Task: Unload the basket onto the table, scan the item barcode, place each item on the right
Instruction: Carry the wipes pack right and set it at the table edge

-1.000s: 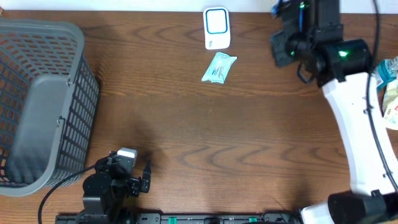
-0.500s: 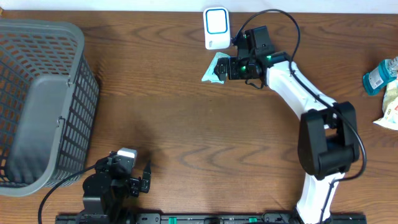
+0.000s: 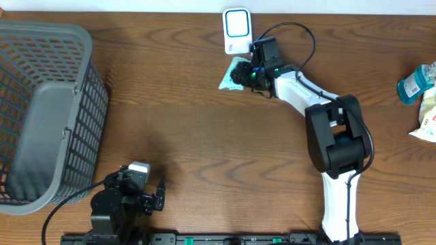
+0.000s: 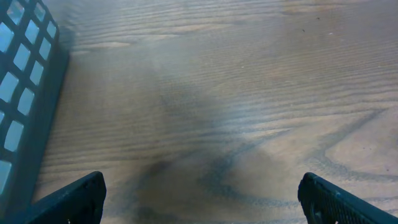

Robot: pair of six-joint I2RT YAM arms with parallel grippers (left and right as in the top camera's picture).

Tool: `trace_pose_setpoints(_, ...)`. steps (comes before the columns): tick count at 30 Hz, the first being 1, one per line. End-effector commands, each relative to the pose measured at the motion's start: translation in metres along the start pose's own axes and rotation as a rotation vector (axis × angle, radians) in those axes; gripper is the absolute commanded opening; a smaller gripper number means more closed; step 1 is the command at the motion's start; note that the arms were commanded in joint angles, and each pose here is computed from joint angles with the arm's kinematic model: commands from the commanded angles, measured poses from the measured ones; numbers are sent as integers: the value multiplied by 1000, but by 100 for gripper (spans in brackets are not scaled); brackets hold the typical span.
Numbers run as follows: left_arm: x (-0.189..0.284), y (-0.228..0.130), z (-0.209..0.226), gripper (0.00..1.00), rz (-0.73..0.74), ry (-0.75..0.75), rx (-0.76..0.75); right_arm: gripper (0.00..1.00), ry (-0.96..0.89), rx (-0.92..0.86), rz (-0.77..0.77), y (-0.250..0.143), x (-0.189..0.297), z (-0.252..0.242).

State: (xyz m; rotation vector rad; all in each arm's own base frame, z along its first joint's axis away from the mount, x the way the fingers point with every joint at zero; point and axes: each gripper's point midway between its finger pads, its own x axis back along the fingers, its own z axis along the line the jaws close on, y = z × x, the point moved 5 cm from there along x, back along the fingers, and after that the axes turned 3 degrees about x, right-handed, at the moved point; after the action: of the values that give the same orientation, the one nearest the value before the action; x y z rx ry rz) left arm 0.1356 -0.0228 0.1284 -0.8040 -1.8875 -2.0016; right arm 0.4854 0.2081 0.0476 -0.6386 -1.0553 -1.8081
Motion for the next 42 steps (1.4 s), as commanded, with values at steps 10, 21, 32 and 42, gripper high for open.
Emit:
trace_pose_setpoints(10, 1, 1, -2, 99, -8, -14, 6, 1, -232, -55, 140, -23, 33, -45)
trace_pose_setpoints(21, 1, 1, -2, 99, -8, -14, 6, 1, -1057, -328, -306, 12, 285, -115)
trace_pose_setpoints(32, 1, 1, -2, 99, -8, -14, 6, 2, -1393, -825, -434, -40, 371, -197)
trace_pose_setpoints(42, 1, 1, -2, 98, -8, -14, 6, 1, -1285, -1037, -632, -54, 341, -292)
